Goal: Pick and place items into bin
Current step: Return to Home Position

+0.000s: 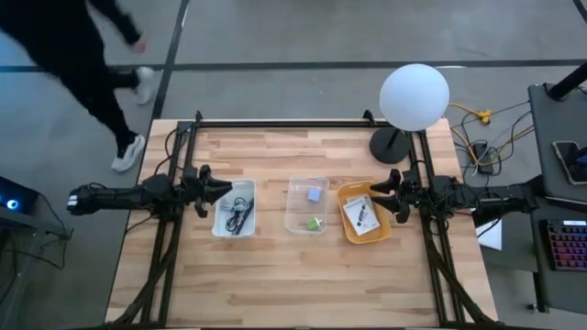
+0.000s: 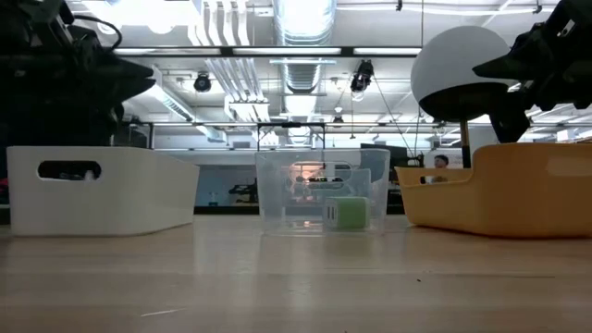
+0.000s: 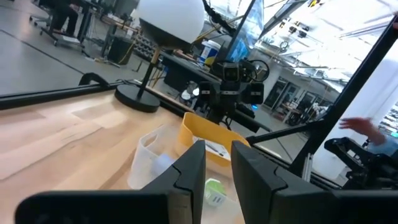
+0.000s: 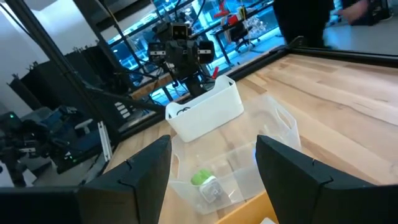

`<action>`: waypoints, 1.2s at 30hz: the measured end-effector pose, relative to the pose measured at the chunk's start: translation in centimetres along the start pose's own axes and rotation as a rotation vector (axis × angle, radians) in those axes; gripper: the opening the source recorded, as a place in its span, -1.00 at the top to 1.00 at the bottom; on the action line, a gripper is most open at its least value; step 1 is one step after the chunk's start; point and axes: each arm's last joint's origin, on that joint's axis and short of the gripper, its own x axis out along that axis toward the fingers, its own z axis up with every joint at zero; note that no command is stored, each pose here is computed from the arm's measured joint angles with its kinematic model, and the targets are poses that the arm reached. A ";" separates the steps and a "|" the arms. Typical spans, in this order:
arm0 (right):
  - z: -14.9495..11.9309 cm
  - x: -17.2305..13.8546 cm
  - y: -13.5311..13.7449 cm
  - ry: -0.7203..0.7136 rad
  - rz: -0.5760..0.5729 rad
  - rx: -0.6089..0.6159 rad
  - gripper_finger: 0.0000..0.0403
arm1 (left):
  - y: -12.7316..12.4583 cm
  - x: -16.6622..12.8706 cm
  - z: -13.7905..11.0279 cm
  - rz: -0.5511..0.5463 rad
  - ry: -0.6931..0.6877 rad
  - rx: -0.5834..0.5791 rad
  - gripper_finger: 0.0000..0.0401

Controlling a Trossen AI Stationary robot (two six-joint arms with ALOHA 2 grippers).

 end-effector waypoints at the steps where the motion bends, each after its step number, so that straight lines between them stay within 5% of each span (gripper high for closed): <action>1: 0.0 0.0 0.0 0.000 0.000 0.000 -0.09 | 0.0 0.0 0.0 0.002 0.004 0.000 0.70; 36: 0.0 0.0 0.0 0.004 -0.002 0.000 -0.09 | 0.4 0.7 -1.1 0.056 0.112 0.021 0.70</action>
